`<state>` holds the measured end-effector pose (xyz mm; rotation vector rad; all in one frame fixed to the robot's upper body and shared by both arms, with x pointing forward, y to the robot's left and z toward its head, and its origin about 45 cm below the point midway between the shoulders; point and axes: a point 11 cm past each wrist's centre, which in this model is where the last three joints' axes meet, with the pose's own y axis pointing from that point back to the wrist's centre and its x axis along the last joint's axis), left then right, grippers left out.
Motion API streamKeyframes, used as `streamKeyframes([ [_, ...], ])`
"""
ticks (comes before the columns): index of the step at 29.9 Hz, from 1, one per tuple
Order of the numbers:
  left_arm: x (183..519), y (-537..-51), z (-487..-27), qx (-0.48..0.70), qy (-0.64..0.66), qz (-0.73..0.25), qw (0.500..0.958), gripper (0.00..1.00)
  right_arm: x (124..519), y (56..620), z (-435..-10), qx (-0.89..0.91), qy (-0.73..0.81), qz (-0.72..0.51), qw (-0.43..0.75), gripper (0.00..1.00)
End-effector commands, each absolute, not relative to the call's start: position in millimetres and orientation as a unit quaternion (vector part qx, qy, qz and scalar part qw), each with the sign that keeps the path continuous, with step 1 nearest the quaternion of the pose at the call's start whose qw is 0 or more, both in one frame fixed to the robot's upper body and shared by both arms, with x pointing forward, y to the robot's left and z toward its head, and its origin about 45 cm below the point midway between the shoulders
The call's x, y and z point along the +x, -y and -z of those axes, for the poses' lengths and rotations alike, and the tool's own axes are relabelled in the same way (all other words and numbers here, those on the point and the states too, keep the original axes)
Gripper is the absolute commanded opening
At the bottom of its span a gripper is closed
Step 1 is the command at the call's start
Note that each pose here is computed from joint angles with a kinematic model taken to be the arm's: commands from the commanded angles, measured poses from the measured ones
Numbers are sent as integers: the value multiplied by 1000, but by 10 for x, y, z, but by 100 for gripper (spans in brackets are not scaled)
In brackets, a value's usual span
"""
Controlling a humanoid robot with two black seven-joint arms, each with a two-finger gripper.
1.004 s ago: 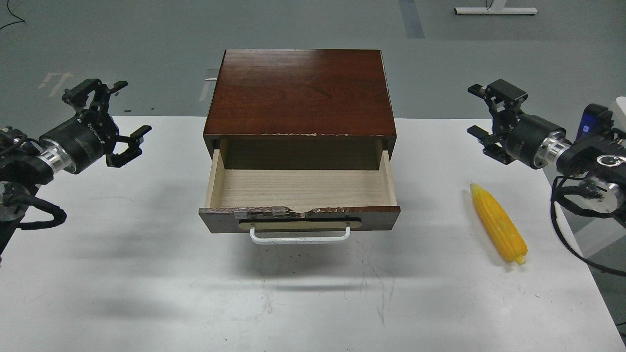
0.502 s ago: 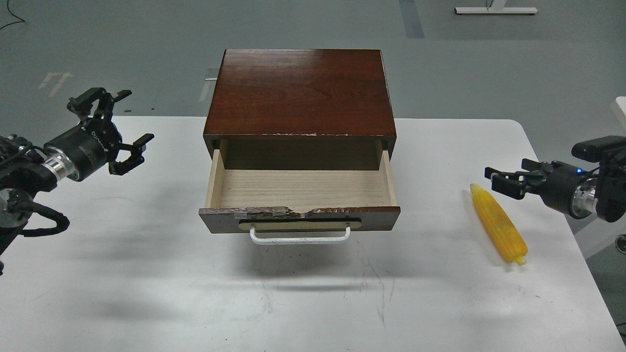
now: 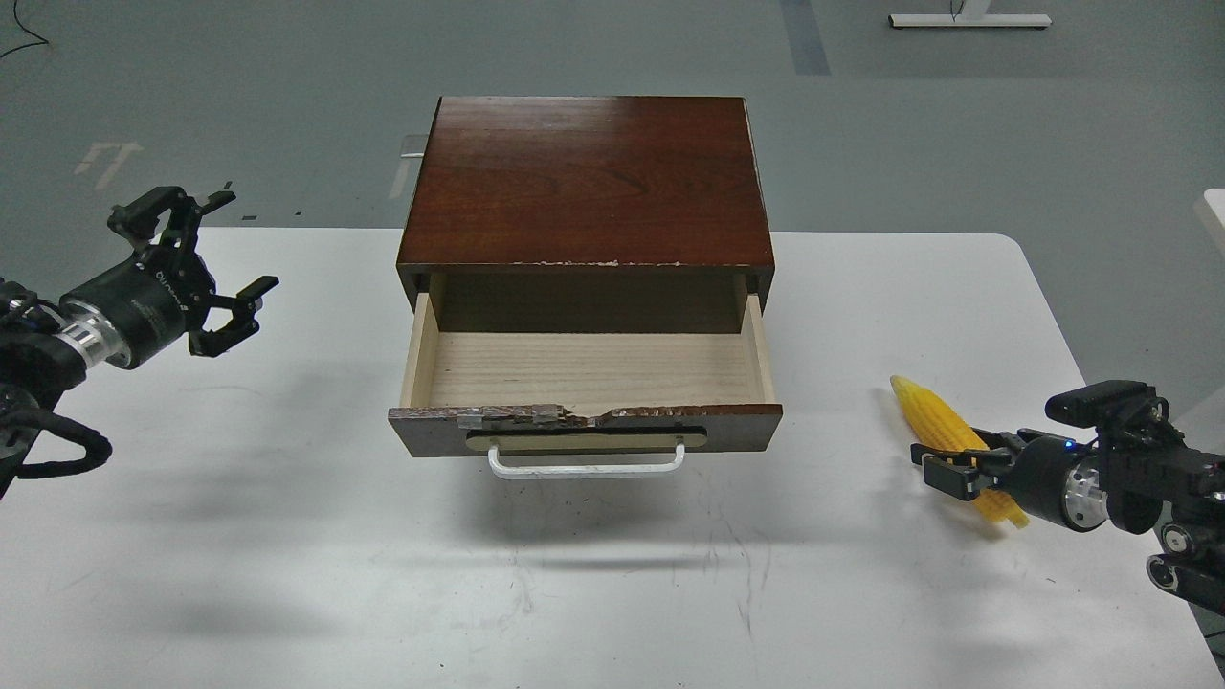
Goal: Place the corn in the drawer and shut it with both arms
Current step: 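Lift the corn cob and carry it over the open drawer, then open the right gripper to drop the corn into the drawer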
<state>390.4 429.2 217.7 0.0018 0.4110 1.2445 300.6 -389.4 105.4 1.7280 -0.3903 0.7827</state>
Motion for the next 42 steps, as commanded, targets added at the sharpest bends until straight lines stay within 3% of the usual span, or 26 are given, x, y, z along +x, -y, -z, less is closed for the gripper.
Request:
streamKeyframes([
  [1,3896,-4307,-2174,4,-191,-579,792,98,3131,3854,-1175,729,184,-359,554,0],
  [7,3897,-4324,-2191,5,-189,-580,792,98,3692,3742,-1834,696,222,-450,514,0],
  [11,3884,-4376,-2213,8,-186,-584,790,98,4266,3311,-3035,649,230,-593,417,0],
  [15,3874,-4425,-2241,11,-183,-588,788,98,4381,2643,-3774,597,151,-711,340,0],
  [19,3872,-4438,-2248,12,-182,-588,788,98,4320,1821,-3870,582,66,-766,266,0],
  [25,3866,-4490,-2287,13,-177,-592,786,98,4086,1046,-3426,572,-57,-787,225,0],
  [27,3862,-4508,-2298,14,-175,-594,785,98,4059,946,-3270,578,-75,-781,224,14],
  [30,3855,-4544,-2315,16,-173,-596,784,98,4052,892,-3133,585,-81,-775,225,47],
  [31,3839,-4576,-2302,18,-174,-599,781,98,4003,813,-3068,593,-85,-771,216,72],
  [33,3822,-4603,-2289,21,-175,-602,779,98,3953,737,-3017,598,-88,-770,206,96],
  [42,3793,-4670,-2300,25,-173,-607,775,98,3891,696,-2941,605,-86,-768,191,100],
])
